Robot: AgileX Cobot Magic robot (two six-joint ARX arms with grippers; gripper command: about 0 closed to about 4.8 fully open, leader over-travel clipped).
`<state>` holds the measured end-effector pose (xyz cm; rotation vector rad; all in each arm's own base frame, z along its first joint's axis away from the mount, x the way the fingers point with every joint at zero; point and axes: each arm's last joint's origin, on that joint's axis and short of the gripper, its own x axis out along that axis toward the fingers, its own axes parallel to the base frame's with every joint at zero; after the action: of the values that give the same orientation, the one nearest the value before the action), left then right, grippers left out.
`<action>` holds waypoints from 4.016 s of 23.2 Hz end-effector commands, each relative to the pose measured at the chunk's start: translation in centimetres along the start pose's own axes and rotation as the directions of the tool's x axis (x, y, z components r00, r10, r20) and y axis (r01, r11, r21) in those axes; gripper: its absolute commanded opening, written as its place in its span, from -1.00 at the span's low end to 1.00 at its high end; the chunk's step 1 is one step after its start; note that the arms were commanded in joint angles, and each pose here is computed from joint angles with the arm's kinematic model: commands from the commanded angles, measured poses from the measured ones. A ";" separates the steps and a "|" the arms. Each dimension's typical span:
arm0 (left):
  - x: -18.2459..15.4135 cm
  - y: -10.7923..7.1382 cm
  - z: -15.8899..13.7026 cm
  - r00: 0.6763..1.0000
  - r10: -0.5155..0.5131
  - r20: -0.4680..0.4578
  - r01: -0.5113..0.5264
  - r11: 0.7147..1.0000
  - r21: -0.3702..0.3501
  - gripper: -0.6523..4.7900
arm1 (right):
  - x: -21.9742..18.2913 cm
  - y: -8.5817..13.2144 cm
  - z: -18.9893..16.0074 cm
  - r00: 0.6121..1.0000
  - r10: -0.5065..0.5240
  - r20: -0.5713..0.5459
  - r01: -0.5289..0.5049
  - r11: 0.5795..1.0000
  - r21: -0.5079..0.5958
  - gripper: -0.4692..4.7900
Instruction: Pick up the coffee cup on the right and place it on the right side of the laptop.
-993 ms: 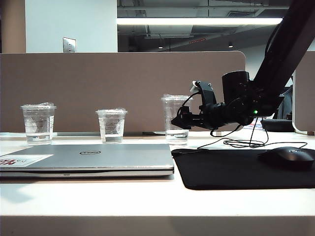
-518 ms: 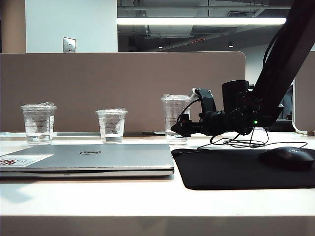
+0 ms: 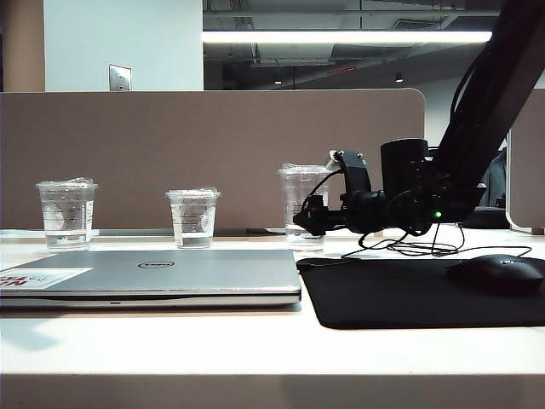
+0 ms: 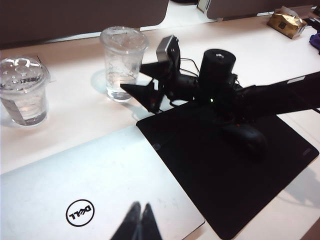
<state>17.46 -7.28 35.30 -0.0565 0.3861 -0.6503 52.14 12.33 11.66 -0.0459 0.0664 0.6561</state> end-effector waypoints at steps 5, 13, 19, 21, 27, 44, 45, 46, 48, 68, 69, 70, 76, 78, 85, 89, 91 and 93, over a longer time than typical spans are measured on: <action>0.4 0.1 0.1 1.000 -0.007 -0.006 0.007 1.000 0.002 -0.78 | 2.5 -0.5 1.9 0.999 0.012 0.035 -0.011 1.000 -0.012 1.00; 0.6 0.2 0.0 1.000 -0.012 -0.021 0.012 1.000 -0.003 -0.78 | 4.2 0.0 2.6 0.997 0.030 0.073 -0.028 0.999 -0.031 1.00; 0.6 0.2 0.0 1.000 -0.012 -0.020 0.012 1.000 -0.003 -0.78 | 4.5 0.6 2.6 0.998 0.020 0.067 -0.019 0.999 -0.029 1.00; 0.6 0.2 0.0 1.000 -0.011 -0.020 0.011 1.000 -0.003 -0.78 | 4.5 0.7 2.6 0.997 0.020 0.068 -0.018 0.999 -0.029 1.00; 0.6 0.2 0.0 1.000 -0.011 -0.020 0.011 1.000 -0.003 -0.78 | 4.5 0.7 2.6 0.997 0.023 0.068 -0.021 0.999 -0.029 0.40; 0.6 0.2 0.0 1.000 -0.011 -0.020 0.011 1.000 -0.003 -0.78 | 4.5 0.7 2.6 0.997 0.024 0.072 -0.022 0.999 -0.030 -0.07; 0.6 0.2 0.0 1.000 -0.011 -0.020 0.011 1.000 -0.003 -0.78 | 4.5 0.7 2.6 0.997 0.024 0.072 -0.022 0.999 -0.030 -0.07; 0.6 0.2 0.0 1.000 -0.011 -0.020 0.011 1.000 -0.003 -0.78 | 4.5 0.7 2.7 0.997 0.024 0.072 -0.022 0.999 -0.030 -0.07; 0.6 0.2 0.0 1.000 -0.011 -0.020 0.011 1.000 -0.003 -0.78 | 4.5 0.7 2.8 0.997 0.024 0.073 -0.022 0.999 -0.025 -0.07; 0.6 0.2 0.0 1.000 -0.011 -0.020 0.011 1.000 -0.003 -0.78 | 1.4 -0.1 12.2 0.996 0.040 0.074 -0.040 0.999 -0.007 -0.07; 0.6 0.2 0.0 1.000 -0.011 -0.020 0.011 1.000 -0.003 -0.78 | 1.1 -0.2 12.7 0.996 0.062 0.060 -0.062 0.998 0.000 -0.07; 0.6 0.2 0.0 1.000 -0.011 -0.020 0.011 1.000 -0.003 -0.78 | 0.8 -0.4 13.0 0.996 0.070 0.053 -0.070 0.998 0.004 -0.06; 0.6 0.2 0.0 1.000 -0.011 -0.020 0.011 1.000 -0.003 -0.78 | -0.6 -1.1 14.9 0.998 0.059 0.020 -0.059 0.998 0.022 -0.05; 0.6 0.2 0.0 1.000 -0.011 -0.020 0.011 1.000 -0.003 -0.78 | -1.0 -1.1 15.7 0.998 0.053 0.024 -0.054 0.999 0.006 -0.05; 0.6 0.2 0.0 1.000 -0.011 -0.020 0.011 1.000 -0.003 -0.78 | -2.6 -0.7 19.4 0.997 0.002 0.079 0.003 0.998 -0.063 -0.05; 0.6 0.2 0.0 1.000 -0.011 -0.020 0.011 1.000 -0.003 -0.78 | -2.7 -0.6 19.5 0.997 0.001 0.078 0.004 0.998 -0.063 -0.05; 0.6 0.2 0.0 1.000 -0.011 -0.020 0.011 1.000 -0.003 -0.78 | -2.8 -0.6 19.2 0.996 -0.016 0.089 0.022 0.998 -0.067 -0.05; 0.6 0.2 0.0 1.000 -0.011 -0.020 0.011 1.000 -0.004 -0.78 | -3.7 -0.4 17.9 0.987 -0.111 0.117 0.119 0.991 -0.063 -0.05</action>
<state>18.00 -7.49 34.81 -0.0571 0.4205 -0.6546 50.76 11.17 29.01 -0.0725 0.0143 0.6069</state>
